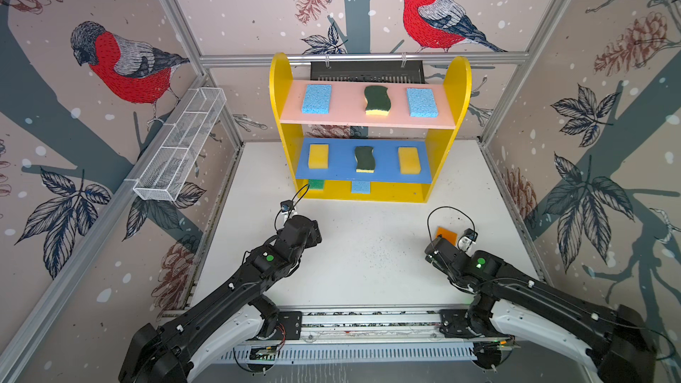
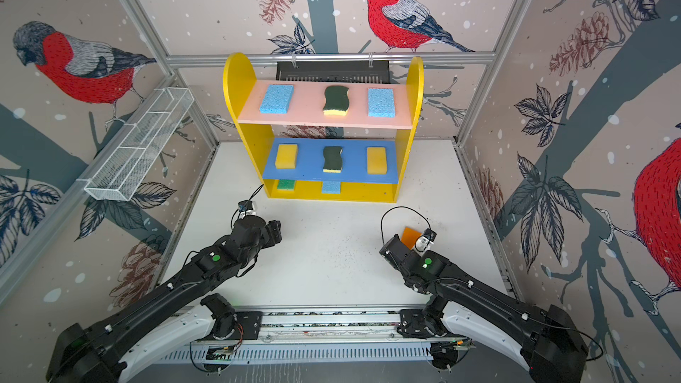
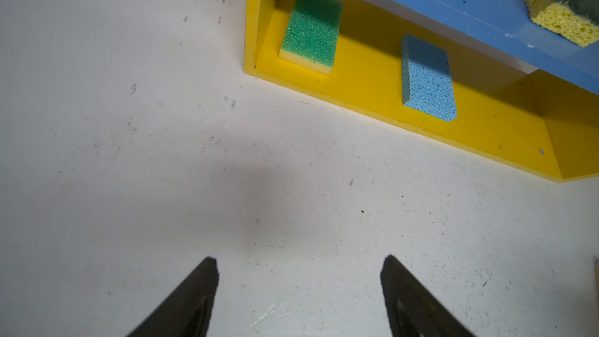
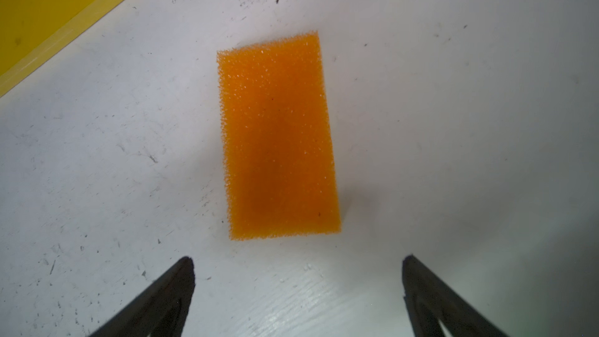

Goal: Arrange cleaning sponges on a shelf
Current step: Pick up the cleaning sponge at the middle-right of the table.

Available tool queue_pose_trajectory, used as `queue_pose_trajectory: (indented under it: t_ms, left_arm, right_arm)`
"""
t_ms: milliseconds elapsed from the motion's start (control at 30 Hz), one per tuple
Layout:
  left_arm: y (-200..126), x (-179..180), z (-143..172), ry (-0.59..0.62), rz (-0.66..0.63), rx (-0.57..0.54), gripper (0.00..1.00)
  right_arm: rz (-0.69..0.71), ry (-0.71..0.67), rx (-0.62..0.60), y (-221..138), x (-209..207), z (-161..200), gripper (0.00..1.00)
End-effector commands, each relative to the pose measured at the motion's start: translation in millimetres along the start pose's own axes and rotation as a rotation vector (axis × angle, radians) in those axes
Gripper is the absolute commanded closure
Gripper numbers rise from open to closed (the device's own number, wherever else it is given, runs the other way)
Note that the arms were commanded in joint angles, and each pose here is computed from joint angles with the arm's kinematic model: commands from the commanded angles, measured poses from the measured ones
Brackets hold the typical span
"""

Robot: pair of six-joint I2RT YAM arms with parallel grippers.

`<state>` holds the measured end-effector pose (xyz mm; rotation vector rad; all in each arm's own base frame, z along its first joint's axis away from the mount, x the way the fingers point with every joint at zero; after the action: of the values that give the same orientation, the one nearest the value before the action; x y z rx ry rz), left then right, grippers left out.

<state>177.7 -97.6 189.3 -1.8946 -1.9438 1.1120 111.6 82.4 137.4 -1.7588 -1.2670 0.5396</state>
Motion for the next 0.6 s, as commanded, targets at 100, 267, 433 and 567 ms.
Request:
queue_pose_trajectory:
  t_ms: [100,267,433,567]
  left_arm:
    - [-0.2,-3.0,-2.4,-0.012,0.03,-0.025,0.2]
    - [-1.2,-1.6,-1.9,-0.021,0.031,-0.031,0.2]
    - [-0.8,-0.9,-1.5,-0.025,0.025,-0.032,0.2]
    - [-0.2,-1.3,-1.9,-0.029,0.023,-0.033,0.2]
  right_arm:
    - [-0.019,-0.005,-0.033,7.3,3.4,-1.2,0.0]
    - [-0.015,-0.034,-0.031,13.5,8.6,-2.5,0.0]
    - [0.016,-0.061,-0.009,21.3,10.6,0.2,0.0]
    - [0.028,-0.065,-0.01,25.7,10.2,0.8,0.0]
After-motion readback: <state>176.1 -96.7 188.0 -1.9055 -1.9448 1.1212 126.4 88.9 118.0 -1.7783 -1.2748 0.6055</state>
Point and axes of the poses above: each gripper's point midway between its finger pads, its own y axis out along the fingers, its own x axis along the line the jaws close on, z = x × y, the point moved 10 cm from there along -y, back along the fingers, and after that the axes turned 5 degrees about -y, right-handed, at the moved point
